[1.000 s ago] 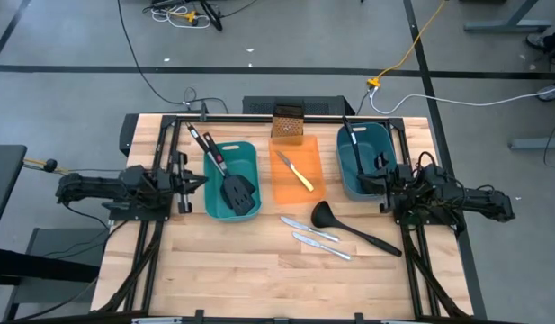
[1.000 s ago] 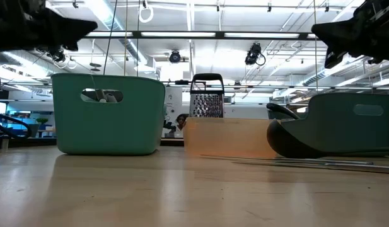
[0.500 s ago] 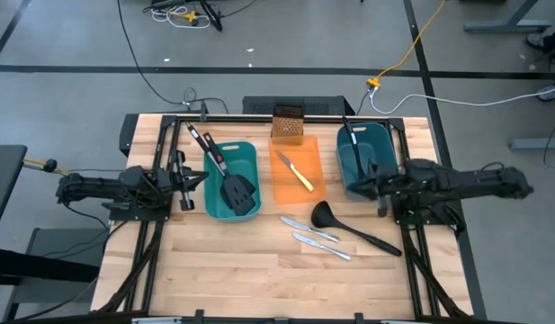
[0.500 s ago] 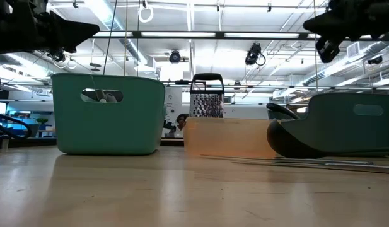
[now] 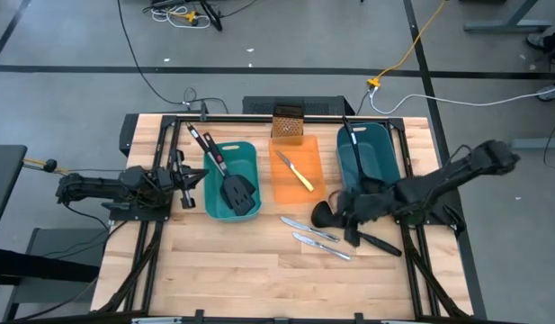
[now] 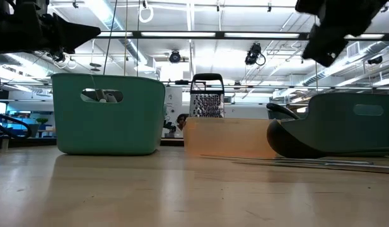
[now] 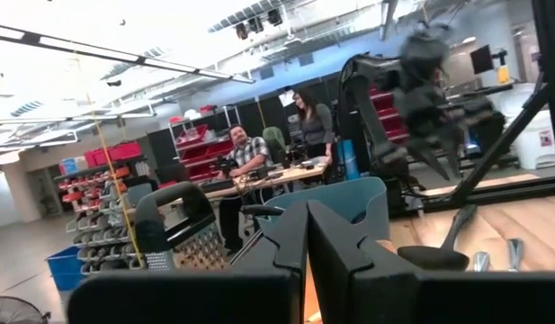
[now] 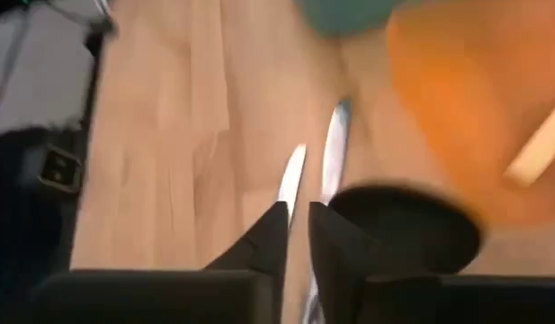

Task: Pick & Place Kitchen Items
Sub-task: Put the silver table knife into the orange bin

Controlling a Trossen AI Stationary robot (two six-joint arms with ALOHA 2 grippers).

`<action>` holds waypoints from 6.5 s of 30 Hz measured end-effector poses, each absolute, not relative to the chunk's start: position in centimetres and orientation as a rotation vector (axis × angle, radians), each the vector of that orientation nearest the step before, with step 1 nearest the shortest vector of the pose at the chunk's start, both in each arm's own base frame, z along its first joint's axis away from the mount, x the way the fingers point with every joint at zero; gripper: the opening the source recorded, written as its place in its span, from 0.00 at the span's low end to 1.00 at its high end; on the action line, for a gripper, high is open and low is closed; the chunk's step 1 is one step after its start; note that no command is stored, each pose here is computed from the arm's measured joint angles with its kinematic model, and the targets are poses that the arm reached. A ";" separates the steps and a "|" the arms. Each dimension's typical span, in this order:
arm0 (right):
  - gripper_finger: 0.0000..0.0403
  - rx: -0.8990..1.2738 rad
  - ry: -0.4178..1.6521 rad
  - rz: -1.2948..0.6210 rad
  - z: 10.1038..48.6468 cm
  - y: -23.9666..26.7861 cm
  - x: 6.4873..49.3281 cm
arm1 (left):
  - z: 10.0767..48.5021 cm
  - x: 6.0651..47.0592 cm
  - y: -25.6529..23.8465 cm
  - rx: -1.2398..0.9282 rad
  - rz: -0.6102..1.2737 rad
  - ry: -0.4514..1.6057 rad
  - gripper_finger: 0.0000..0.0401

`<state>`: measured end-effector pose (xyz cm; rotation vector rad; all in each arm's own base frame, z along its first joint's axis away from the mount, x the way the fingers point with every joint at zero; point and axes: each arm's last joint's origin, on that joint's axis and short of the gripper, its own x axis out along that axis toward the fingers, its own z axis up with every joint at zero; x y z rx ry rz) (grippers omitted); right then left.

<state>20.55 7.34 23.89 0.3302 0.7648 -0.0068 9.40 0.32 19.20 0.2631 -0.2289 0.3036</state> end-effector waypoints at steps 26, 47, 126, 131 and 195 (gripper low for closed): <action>0.41 0.089 1.136 -0.158 14.6 16.3 26.5 | 19.1 9.4 0.3 0.228 0.297 -0.223 0.04; 0.43 0.122 1.151 -0.197 13.3 15.8 25.8 | 19.0 9.5 0.3 0.229 0.297 -0.218 0.04; 0.11 0.148 1.010 0.043 11.9 18.4 27.7 | 18.9 9.5 0.3 0.167 0.283 -0.221 0.04; 0.11 0.141 1.006 0.030 12.0 18.3 27.7 | 18.9 9.5 0.3 0.165 0.283 -0.221 0.04; 0.11 -0.034 0.069 -0.011 37.8 4.2 12.8 | 18.8 9.5 0.3 0.167 0.282 -0.208 0.04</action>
